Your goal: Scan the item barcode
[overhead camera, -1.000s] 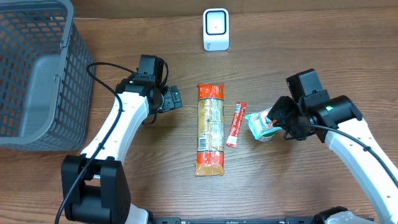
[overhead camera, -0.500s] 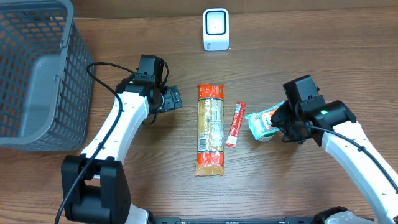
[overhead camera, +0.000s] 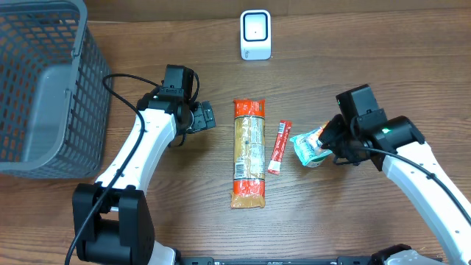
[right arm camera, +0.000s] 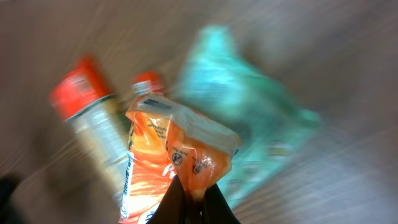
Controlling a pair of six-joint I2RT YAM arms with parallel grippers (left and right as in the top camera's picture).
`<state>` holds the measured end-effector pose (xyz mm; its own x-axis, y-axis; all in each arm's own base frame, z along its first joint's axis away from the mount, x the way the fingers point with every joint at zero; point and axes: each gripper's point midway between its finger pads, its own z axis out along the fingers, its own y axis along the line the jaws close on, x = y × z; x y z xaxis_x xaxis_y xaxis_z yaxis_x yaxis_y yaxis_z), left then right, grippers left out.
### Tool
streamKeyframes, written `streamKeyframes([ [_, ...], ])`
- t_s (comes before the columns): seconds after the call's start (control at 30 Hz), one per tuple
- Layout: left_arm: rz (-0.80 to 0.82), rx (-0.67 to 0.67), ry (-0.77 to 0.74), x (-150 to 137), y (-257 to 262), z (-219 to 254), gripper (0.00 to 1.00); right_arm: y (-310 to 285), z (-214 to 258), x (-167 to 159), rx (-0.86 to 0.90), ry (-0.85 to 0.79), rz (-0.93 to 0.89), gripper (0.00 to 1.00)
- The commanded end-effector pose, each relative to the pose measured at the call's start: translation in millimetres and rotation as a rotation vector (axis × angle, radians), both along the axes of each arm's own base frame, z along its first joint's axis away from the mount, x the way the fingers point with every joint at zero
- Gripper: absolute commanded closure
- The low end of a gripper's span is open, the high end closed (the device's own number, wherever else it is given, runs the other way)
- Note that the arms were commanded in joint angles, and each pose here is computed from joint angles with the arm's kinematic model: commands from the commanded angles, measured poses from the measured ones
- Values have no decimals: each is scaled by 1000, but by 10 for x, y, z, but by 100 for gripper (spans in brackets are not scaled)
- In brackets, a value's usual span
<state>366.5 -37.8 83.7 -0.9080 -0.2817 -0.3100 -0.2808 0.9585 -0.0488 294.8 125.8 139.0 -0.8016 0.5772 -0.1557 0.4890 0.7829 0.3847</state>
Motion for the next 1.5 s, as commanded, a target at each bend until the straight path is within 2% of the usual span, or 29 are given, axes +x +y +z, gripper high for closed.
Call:
streamKeyframes([
  [0.0,2,-6,-22,30,-12,73,0,350,496,73,115,-178,277,96],
  [0.13,2,-6,-22,30,-12,73,0,640,643,1,220,-253,500,96],
  [0.43,2,-6,-22,30,-12,73,0,1017,491,-84,222,-266,628,96],
  [0.77,2,-6,-22,30,-12,73,0,1603,-115,-154,104,-221,761,96],
  [1.03,2,-6,-22,30,-12,73,0,1745,-537,-132,-54,-203,733,93],
  [1.47,2,-6,-22,30,-12,73,0,1772,-905,-112,-137,-166,733,86],
])
